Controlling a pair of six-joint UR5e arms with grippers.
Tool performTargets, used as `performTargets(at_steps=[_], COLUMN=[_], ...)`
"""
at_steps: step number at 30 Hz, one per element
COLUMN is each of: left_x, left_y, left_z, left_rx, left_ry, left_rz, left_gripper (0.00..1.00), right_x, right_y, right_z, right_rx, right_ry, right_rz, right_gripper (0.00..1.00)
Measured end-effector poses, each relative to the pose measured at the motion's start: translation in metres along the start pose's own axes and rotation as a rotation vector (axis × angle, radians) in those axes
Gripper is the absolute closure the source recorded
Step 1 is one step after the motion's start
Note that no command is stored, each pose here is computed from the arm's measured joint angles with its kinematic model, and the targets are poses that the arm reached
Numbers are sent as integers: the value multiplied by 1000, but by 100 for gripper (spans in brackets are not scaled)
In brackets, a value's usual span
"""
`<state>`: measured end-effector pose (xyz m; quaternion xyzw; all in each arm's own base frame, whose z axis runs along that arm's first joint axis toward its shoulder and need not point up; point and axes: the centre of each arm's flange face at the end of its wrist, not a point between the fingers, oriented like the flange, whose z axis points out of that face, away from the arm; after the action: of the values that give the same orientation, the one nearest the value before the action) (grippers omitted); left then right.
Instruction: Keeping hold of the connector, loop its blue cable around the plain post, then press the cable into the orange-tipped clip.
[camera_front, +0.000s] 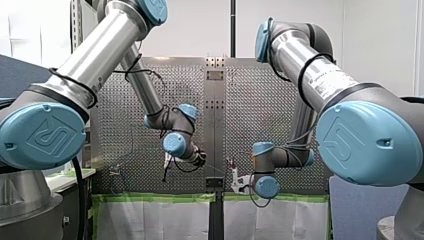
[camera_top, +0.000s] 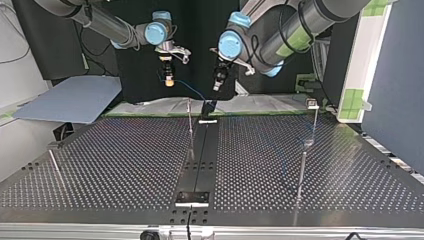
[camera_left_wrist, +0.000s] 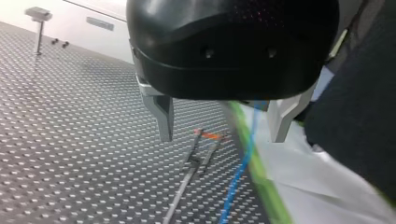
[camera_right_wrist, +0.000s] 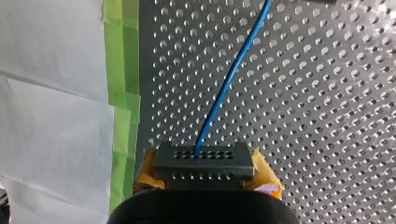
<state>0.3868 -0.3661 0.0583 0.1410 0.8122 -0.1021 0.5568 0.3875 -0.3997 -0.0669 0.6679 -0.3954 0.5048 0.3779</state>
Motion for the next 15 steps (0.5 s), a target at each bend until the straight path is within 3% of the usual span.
performTargets(at_steps=[8,15], left_x=[22,22], left_y=[7,8], left_z=[-17,-17], left_rx=[-9,-12], left_ry=[51,39], left_rz=[4,-2], left_gripper=[2,2], right_x=[-1,-1], right_y=[2,4], right_z=[0,1], right_rx=[-5,-9], right_ry=[-6,-9], right_rz=[2,-11], right_gripper=[100,100])
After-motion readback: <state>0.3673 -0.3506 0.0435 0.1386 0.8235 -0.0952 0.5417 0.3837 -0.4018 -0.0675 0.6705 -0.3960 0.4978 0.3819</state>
